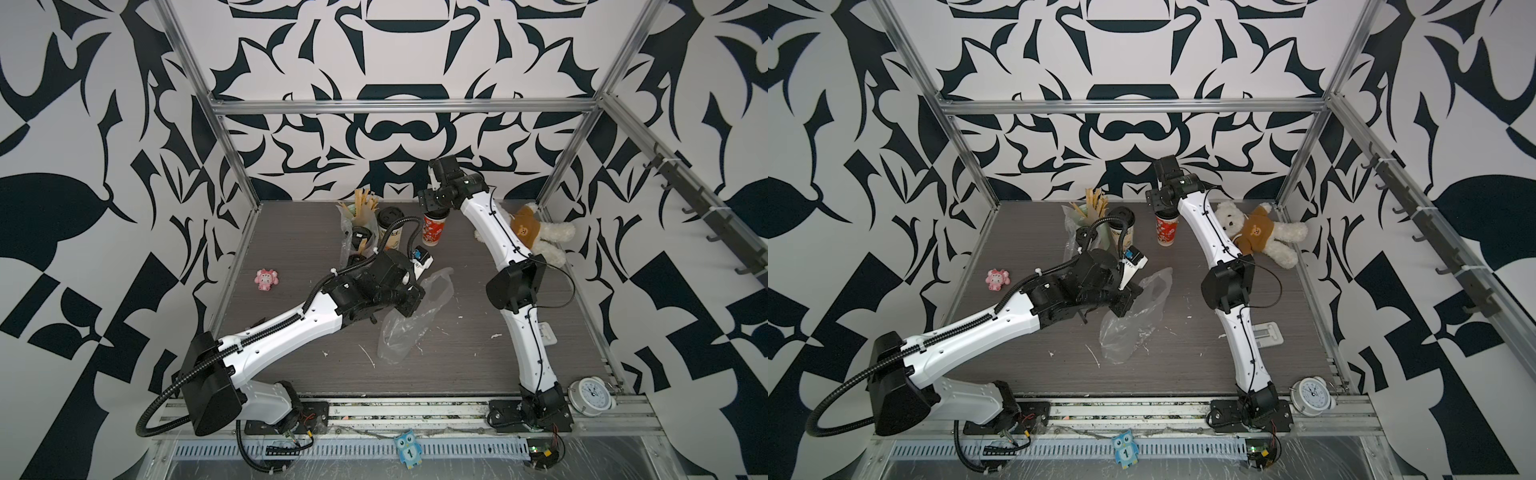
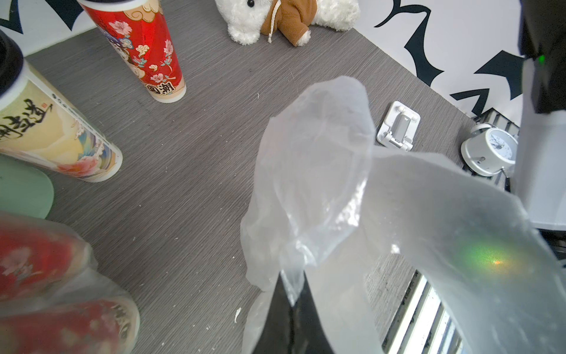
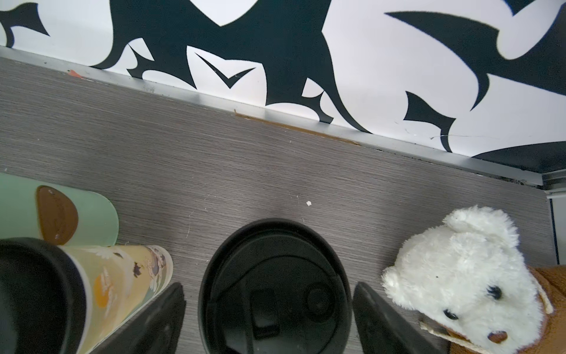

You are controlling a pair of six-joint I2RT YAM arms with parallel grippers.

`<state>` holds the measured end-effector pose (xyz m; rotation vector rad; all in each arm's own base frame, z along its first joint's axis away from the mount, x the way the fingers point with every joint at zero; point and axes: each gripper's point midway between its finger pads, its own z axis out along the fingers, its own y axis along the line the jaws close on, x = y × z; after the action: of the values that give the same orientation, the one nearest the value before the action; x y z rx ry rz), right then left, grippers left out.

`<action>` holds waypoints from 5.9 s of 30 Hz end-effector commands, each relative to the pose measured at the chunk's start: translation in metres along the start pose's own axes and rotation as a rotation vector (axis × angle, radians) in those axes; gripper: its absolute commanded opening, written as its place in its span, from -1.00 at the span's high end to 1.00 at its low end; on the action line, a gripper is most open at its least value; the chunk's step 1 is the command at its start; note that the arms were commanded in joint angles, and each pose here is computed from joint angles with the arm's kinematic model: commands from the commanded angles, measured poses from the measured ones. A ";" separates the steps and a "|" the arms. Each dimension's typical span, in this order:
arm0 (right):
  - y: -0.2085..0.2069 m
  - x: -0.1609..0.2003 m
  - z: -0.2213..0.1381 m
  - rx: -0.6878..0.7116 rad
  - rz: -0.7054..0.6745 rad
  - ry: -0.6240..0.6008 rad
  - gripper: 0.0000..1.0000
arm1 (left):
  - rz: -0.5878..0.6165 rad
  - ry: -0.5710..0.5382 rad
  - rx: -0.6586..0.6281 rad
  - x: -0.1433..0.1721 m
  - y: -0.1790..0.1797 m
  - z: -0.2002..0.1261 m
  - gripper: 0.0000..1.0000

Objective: Pack milk tea into plastic carrier bags
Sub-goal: Pick up the milk tea cup at the center of the board, then place the milk tea cup in the plastic carrier bag.

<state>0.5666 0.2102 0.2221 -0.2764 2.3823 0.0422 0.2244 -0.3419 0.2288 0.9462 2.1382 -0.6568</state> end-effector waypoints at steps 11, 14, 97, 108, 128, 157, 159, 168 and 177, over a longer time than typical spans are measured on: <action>-0.009 -0.011 -0.013 0.038 0.011 -0.037 -0.78 | -0.017 0.009 0.015 0.006 -0.003 0.001 1.00; -0.003 -0.007 -0.010 -0.002 0.016 -0.022 -0.75 | -0.017 0.012 0.017 0.007 -0.004 0.002 1.00; -0.033 0.007 -0.356 -0.243 0.133 -0.399 -0.05 | -0.215 -0.125 -0.168 -0.098 0.017 0.045 1.00; -0.023 0.049 -0.352 -0.328 0.188 -0.327 -0.01 | -0.382 -0.249 -0.158 -0.118 0.021 0.051 1.00; -0.026 0.080 -0.356 -0.330 0.226 -0.298 0.01 | -0.478 -0.340 -0.160 -0.113 0.028 0.048 1.00; -0.012 0.098 -0.359 -0.400 0.214 -0.163 0.13 | -0.479 -0.479 -0.206 -0.112 0.039 0.024 1.00; -0.010 0.100 -0.356 -0.405 0.213 -0.145 0.15 | -0.482 -0.494 -0.210 -0.113 0.041 0.022 1.00; -0.005 0.109 -0.349 -0.422 0.217 -0.090 0.17 | -0.500 -0.569 -0.199 -0.124 0.041 0.008 1.00; 0.006 0.111 -0.343 -0.492 0.257 -0.105 0.19 | -0.575 -0.667 -0.176 -0.129 0.043 -0.002 1.00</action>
<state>0.2580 0.1483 0.3799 -0.1785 2.3505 0.6619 0.3215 -0.3748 0.3007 0.0500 1.8654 -0.8286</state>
